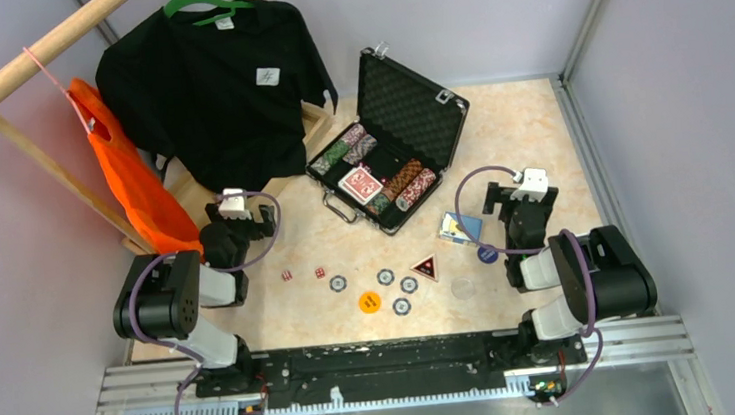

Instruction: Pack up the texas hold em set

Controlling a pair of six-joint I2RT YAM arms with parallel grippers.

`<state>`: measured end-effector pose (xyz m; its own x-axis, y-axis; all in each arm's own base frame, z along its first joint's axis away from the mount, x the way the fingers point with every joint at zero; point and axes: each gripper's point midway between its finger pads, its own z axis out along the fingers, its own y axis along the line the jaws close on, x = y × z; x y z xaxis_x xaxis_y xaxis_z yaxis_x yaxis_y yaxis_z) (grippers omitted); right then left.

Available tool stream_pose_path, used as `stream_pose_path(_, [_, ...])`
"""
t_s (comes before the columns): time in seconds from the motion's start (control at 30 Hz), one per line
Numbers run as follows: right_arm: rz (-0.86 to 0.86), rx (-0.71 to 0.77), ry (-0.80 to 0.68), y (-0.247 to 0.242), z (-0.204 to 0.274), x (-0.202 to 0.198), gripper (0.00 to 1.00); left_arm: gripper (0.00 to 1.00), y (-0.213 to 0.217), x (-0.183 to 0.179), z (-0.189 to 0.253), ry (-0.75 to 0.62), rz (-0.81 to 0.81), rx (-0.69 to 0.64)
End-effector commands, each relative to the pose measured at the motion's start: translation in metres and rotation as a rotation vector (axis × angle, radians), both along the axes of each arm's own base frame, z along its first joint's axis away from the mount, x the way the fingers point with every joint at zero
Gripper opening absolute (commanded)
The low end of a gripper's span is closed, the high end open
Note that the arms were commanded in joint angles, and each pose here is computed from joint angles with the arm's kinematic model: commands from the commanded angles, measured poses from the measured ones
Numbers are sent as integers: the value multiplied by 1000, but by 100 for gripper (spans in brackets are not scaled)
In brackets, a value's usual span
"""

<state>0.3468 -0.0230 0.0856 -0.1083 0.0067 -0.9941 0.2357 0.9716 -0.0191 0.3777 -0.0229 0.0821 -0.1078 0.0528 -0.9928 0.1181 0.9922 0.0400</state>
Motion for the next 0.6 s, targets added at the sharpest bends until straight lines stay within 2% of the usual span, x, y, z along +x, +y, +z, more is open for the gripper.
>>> stream_pose_path(0.0, [2, 3, -87, 0, 24, 11, 99, 99, -1, 6, 10, -38, -12, 3])
stream_pose_path(0.57, [4, 3, -84, 1, 24, 12, 99, 99, -1, 6, 9, -34, -13, 1])
